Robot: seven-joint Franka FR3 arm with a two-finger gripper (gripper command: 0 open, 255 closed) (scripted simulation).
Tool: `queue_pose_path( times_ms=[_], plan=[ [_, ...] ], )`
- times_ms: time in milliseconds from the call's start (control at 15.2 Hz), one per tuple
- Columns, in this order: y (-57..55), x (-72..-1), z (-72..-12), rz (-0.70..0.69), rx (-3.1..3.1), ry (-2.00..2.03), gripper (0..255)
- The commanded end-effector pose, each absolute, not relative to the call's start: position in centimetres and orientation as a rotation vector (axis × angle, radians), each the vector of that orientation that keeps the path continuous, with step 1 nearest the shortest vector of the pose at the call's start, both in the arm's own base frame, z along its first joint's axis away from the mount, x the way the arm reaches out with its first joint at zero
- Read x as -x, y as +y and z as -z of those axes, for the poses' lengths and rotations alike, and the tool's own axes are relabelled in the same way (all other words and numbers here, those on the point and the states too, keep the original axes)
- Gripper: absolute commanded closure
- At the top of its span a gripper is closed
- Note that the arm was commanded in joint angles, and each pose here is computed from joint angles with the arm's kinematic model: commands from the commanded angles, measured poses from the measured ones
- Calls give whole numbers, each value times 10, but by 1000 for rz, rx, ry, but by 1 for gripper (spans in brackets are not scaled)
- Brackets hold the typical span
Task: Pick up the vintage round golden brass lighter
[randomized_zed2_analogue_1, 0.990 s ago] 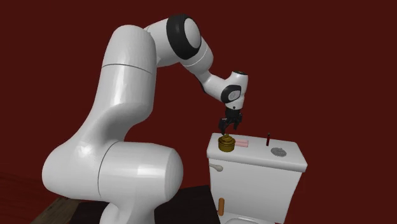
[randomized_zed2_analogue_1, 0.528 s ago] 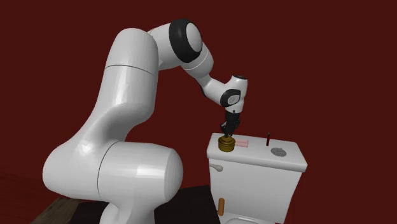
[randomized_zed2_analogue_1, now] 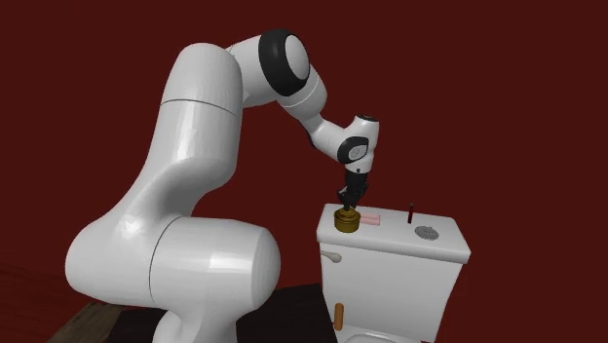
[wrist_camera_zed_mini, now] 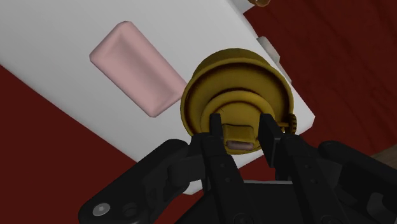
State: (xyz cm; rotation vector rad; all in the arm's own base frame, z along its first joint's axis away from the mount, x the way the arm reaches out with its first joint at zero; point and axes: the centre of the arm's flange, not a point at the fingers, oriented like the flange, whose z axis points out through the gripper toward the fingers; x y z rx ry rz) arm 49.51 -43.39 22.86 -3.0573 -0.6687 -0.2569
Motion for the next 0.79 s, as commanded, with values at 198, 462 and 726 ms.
queue_pose_path(
  times_ms=[198, 462, 726],
  plan=[
    [-434, -495, -250, 257, 3057, -669, 255],
    [-434, -495, -271, 257, 3057, -669, 255],
    [-434, -495, -292, 257, 3057, -669, 255]
  ],
)
